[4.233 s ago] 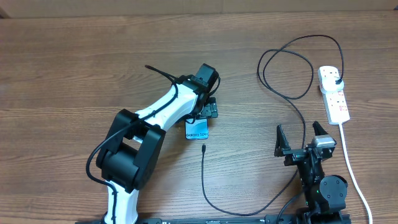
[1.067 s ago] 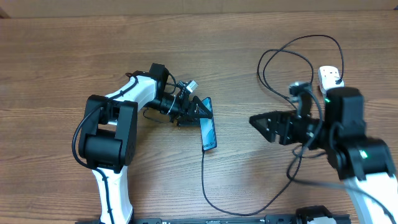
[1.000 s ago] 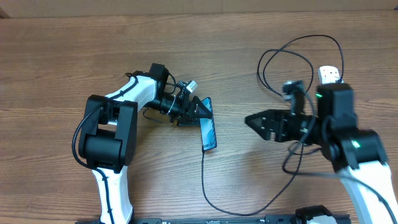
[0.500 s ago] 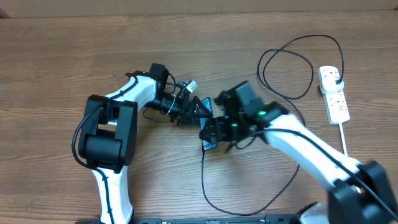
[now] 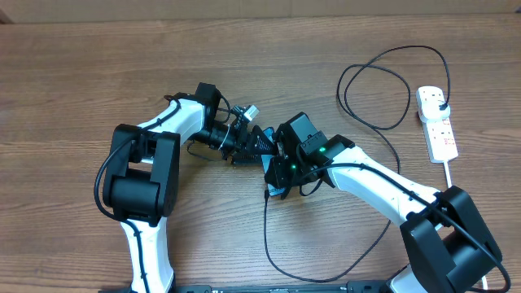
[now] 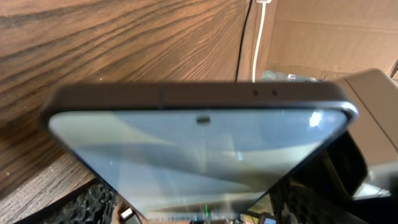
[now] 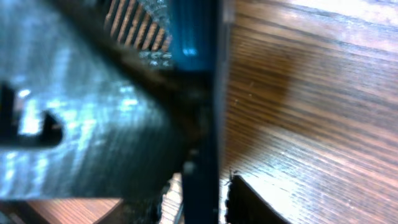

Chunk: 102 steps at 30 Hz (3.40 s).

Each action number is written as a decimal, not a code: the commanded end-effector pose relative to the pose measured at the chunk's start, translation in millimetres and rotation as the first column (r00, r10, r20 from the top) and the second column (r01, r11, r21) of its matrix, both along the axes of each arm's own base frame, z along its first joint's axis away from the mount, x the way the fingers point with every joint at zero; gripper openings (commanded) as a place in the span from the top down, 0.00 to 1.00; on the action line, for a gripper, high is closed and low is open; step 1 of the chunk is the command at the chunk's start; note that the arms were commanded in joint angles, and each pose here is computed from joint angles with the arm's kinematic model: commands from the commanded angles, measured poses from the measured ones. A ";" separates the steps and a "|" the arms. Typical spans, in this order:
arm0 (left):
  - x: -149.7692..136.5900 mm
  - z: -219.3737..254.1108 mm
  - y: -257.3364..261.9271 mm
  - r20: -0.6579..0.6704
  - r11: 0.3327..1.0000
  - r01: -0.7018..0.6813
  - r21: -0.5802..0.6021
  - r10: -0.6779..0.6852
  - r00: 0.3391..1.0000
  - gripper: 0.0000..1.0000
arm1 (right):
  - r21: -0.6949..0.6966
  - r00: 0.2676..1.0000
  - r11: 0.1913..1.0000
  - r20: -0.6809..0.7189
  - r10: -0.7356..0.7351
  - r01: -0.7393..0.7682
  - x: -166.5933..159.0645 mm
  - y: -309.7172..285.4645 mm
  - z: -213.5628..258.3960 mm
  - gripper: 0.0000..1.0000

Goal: Plug charger to phone and switch on socket

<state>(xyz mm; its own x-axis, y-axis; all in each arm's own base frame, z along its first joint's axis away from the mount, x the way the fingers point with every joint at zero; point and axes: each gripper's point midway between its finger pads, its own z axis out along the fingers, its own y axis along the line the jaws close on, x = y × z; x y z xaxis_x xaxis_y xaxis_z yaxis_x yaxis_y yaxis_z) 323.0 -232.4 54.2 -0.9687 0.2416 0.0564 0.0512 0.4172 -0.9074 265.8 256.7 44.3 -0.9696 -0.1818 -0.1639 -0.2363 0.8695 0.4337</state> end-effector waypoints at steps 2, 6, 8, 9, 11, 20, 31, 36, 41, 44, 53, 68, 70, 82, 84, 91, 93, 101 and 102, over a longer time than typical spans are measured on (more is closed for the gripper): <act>0.4 4.1 -2.0 -0.009 0.998 -0.005 -0.056 0.004 1.000 0.09 | 0.012 1.000 1.000 -0.010 -0.020 0.020 0.6 0.5 0.3 0.96; 1.0 8.7 -3.3 -0.014 0.996 -0.010 -0.084 0.008 1.000 0.05 | 0.103 0.999 0.995 -0.045 0.006 -0.001 -2.8 11.2 16.4 0.96; 3.5 25.4 -6.7 0.022 0.980 -0.005 -0.198 0.010 1.000 0.06 | 0.192 0.998 0.981 -0.058 0.014 -0.003 0.3 15.1 38.0 0.96; 5.8 39.3 -8.1 0.052 0.958 -0.003 -0.287 0.018 0.998 0.06 | 0.242 0.998 0.970 -0.061 0.016 -0.001 3.2 15.9 50.5 0.96; 10.6 66.6 -8.3 0.098 0.894 -0.003 -0.449 0.052 0.994 0.06 | 0.350 0.998 0.937 -0.058 0.017 0.004 10.4 14.2 77.4 0.96; 18.6 83.9 -5.7 0.109 0.887 -0.008 -0.462 0.066 0.992 0.14 | 0.626 1.000 0.780 -0.019 0.023 -0.006 36.7 -10.3 139.4 0.96; 38.3 214.4 -6.8 0.323 0.869 0.094 -0.486 0.078 0.943 0.16 | 0.735 0.986 0.658 0.122 0.109 -0.164 39.0 -0.2 175.9 0.96; 47.1 249.9 -8.0 0.368 0.865 0.118 -0.488 0.081 0.926 0.16 | 0.756 0.985 0.632 0.155 0.083 -0.172 49.7 3.2 190.2 0.96; 49.1 256.2 -9.3 0.377 0.864 0.125 -0.488 0.079 0.923 0.16 | 0.774 0.967 0.589 0.246 0.058 -0.232 61.5 6.9 213.2 0.96; 48.7 256.3 -9.9 0.380 0.863 0.129 -0.489 0.078 0.922 0.18 | 0.785 0.961 0.572 0.277 0.021 -0.239 70.2 8.2 226.8 0.96; 52.0 258.3 -10.5 0.429 0.858 0.155 -0.489 0.082 0.900 0.28 | 0.778 0.964 0.608 0.255 -0.079 -0.156 88.5 5.7 224.1 0.96; 48.1 260.4 -21.0 0.442 0.852 0.186 -0.489 0.059 0.895 0.65 | 0.772 0.964 0.619 0.249 -0.088 -0.143 88.5 10.4 221.2 0.96; 47.2 260.4 -22.2 0.442 0.852 0.189 -0.489 0.056 0.895 0.76 | 0.772 0.965 0.619 0.247 -0.087 -0.142 88.2 10.4 220.8 0.96; 83.5 196.7 -14.2 0.465 0.987 -0.043 -0.154 0.111 0.878 0.96 | 0.765 0.944 0.580 0.329 0.025 -0.282 72.6 0.4 223.5 0.31; 90.4 167.5 -1.8 0.451 0.991 -0.131 0.011 0.112 0.886 0.96 | 0.768 0.960 0.599 0.281 0.001 -0.225 77.2 -8.6 216.4 0.16; 65.2 94.3 29.7 0.255 0.928 -0.211 0.306 0.134 0.958 0.96 | 0.515 0.974 0.845 0.074 -0.213 0.146 90.4 -65.7 122.1 0.00; 51.9 77.4 31.9 0.197 0.926 -0.191 0.327 0.131 0.972 0.96 | 0.405 0.970 0.889 0.024 -0.243 0.213 80.4 -78.8 98.7 0.00; 6.4 39.9 26.7 0.003 0.954 -0.124 0.274 0.128 0.992 0.96 | 0.230 0.942 0.923 -0.210 -0.262 0.308 28.8 -92.6 68.1 0.00; 2.8 39.7 24.0 -0.014 0.961 -0.120 0.247 0.127 0.992 0.96 | 0.219 0.939 0.927 -0.233 -0.255 0.306 22.0 -90.9 65.7 0.00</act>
